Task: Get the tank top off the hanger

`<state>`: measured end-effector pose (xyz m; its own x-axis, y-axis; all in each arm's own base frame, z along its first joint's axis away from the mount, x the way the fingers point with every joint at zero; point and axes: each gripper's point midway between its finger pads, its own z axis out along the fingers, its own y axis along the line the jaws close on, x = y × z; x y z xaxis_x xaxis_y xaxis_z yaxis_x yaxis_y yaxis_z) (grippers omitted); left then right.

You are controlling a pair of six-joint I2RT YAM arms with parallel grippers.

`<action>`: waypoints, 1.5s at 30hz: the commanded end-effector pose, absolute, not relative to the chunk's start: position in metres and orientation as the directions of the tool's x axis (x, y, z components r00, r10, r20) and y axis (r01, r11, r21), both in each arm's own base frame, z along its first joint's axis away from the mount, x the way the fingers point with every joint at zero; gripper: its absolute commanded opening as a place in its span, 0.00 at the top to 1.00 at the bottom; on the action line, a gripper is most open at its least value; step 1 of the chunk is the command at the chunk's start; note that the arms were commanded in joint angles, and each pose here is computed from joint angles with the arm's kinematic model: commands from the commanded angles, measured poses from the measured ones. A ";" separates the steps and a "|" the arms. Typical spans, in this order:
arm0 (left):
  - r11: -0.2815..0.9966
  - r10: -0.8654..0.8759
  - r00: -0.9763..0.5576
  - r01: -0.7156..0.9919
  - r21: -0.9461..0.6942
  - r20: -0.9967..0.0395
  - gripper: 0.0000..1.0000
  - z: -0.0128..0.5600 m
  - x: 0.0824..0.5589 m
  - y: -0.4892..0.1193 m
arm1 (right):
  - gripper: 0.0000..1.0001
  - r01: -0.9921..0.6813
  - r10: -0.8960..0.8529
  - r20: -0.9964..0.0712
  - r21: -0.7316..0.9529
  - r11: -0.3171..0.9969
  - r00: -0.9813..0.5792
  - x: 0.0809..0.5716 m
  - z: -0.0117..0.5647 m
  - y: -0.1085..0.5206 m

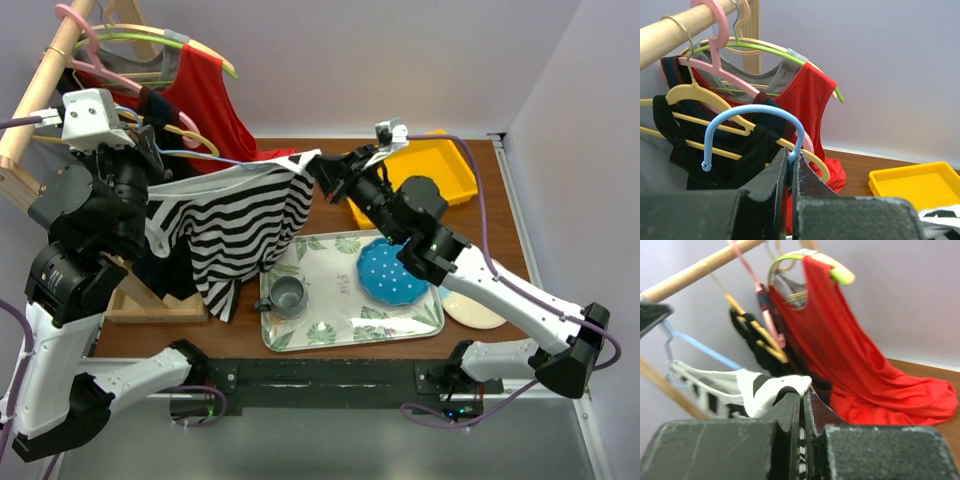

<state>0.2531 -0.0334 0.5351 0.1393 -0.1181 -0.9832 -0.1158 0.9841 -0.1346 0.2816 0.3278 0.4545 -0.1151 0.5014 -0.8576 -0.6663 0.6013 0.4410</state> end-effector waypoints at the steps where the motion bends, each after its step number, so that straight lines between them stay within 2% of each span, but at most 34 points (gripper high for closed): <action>1: 0.978 -0.160 0.182 -0.103 -0.180 -0.970 1.00 0.552 0.245 -0.029 | 1.00 -0.583 0.513 -0.852 0.470 0.662 -0.104 0.313 0.449 0.302; 4: 0.971 -0.199 0.211 -0.088 -0.221 -0.957 1.00 0.563 0.238 -0.025 | 1.00 -0.604 0.499 -0.857 0.467 0.646 -0.128 0.317 0.445 0.304; 9: 0.952 -0.302 0.257 0.031 -0.304 -0.918 1.00 0.587 0.225 -0.035 | 1.00 -0.674 0.479 -0.856 0.473 0.568 -0.196 0.312 0.434 0.329; 15: 0.939 -0.343 0.251 0.069 -0.336 -0.905 1.00 0.591 0.224 -0.041 | 1.00 -0.727 0.461 -0.850 0.482 0.489 -0.254 0.311 0.427 0.354; 18: 0.919 -0.392 0.246 0.139 -0.368 -0.887 1.00 0.593 0.222 -0.052 | 1.00 -0.764 0.464 -0.840 0.489 0.421 -0.282 0.308 0.425 0.370; 24: 0.884 -0.453 0.232 0.239 -0.401 -0.861 1.00 0.600 0.221 -0.071 | 1.00 -0.863 0.429 -0.830 0.468 0.190 -0.356 0.290 0.422 0.412; 27: 0.885 -0.451 0.223 0.239 -0.400 -0.864 1.00 0.597 0.225 -0.074 | 0.91 -0.899 0.424 -0.833 0.429 0.090 -0.355 0.278 0.418 0.420; 29: 0.888 -0.445 0.220 0.235 -0.396 -0.868 1.00 0.595 0.228 -0.075 | 0.93 -0.904 0.442 -0.831 0.417 0.093 -0.338 0.279 0.414 0.420; 30: 0.890 -0.442 0.219 0.231 -0.394 -0.870 1.00 0.595 0.230 -0.076 | 1.00 -0.902 0.442 -0.833 0.418 0.107 -0.333 0.282 0.411 0.420; 34: 0.892 -0.439 0.224 0.227 -0.392 -0.870 1.00 0.596 0.232 -0.076 | 0.99 -0.904 0.430 -0.847 0.404 0.137 -0.314 0.287 0.403 0.423; 35: 0.891 -0.442 0.228 0.227 -0.394 -0.868 1.00 0.597 0.232 -0.076 | 0.76 -0.906 0.417 -0.851 0.402 0.129 -0.318 0.287 0.398 0.426; 36: 0.888 -0.448 0.231 0.230 -0.399 -0.864 1.00 0.599 0.232 -0.076 | 0.54 -0.932 0.380 -0.871 0.359 0.059 -0.311 0.270 0.397 0.437; 37: 0.886 -0.451 0.232 0.233 -0.401 -0.862 1.00 0.600 0.232 -0.077 | 0.45 -0.938 0.361 -0.880 0.344 0.038 -0.308 0.264 0.394 0.442; 38: 0.883 -0.457 0.232 0.232 -0.408 -0.859 1.00 0.601 0.232 -0.077 | 0.30 -0.948 0.338 -0.896 0.317 0.035 -0.287 0.261 0.386 0.449; 41: 0.880 -0.468 0.250 0.224 -0.420 -0.847 1.00 0.603 0.233 -0.074 | 0.06 -0.965 0.344 -0.913 0.256 0.061 -0.221 0.254 0.376 0.464; 45: 0.864 -0.500 0.292 0.226 -0.450 -0.815 1.00 0.611 0.233 -0.070 | 0.03 -0.969 0.452 -0.873 0.236 0.068 -0.181 0.259 0.365 0.479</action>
